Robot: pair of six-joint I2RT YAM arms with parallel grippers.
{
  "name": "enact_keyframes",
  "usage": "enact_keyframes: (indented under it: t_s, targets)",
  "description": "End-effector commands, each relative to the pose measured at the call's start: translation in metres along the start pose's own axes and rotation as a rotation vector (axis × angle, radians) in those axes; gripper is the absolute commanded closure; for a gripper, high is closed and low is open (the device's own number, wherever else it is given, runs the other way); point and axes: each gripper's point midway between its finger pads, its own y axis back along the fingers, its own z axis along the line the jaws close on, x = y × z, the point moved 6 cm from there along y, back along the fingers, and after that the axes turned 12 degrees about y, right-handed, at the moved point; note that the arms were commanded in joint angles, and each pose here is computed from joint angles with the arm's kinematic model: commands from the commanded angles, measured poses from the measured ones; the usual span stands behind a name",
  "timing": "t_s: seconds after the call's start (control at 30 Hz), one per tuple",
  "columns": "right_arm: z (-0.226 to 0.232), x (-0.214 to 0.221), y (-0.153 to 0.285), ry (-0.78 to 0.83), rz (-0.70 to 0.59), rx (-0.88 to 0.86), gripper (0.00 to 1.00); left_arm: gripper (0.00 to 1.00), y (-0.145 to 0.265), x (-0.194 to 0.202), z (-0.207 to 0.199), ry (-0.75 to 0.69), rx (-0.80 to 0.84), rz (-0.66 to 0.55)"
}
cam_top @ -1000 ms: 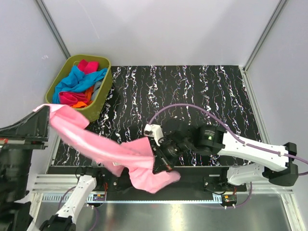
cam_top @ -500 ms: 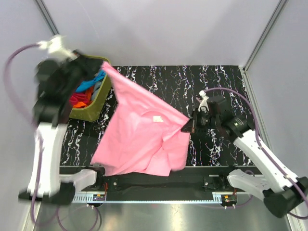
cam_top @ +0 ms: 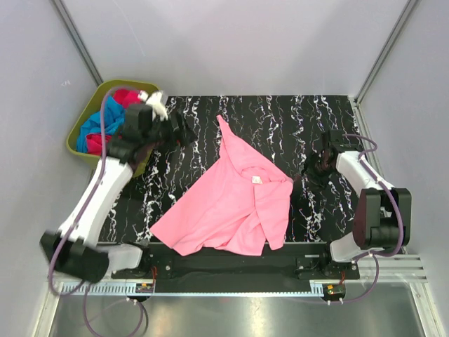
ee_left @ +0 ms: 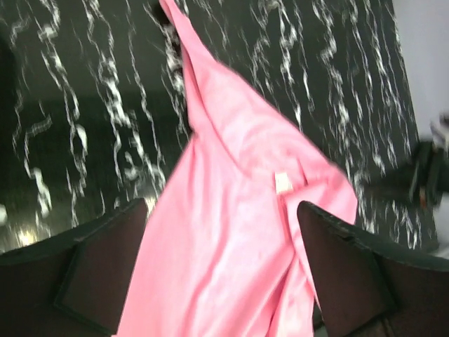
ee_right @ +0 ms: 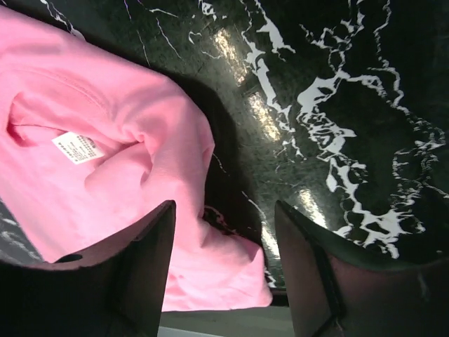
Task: Fold and stack the t-shirts
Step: Move the tshirt to the center of the board, then flatten the tshirt out
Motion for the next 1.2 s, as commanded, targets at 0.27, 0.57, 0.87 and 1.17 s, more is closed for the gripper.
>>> enact_keyframes:
  t_s: [0.27, 0.57, 0.87, 1.17]
  targets:
    - [0.066, 0.077, 0.012, 0.466, -0.008, 0.025, 0.30, 0.22, 0.071, 0.211, 0.069, 0.142, -0.113, 0.304]
    - [0.100, 0.120, -0.014, 0.674, 0.028, 0.128, 0.31, 0.17, 0.074, 0.277, 0.076, 0.146, -0.219, 0.469]
    - [0.117, 0.104, -0.044, 0.749, 0.043, 0.213, 0.44, 0.31, 0.035, 0.300, 0.076, -0.004, -0.391, 0.565]
    - [0.107, 0.095, -0.041, 0.751, -0.009, 0.322, 0.78, 0.92, 0.006, 0.286, 0.081, -0.087, -0.472, 0.529]
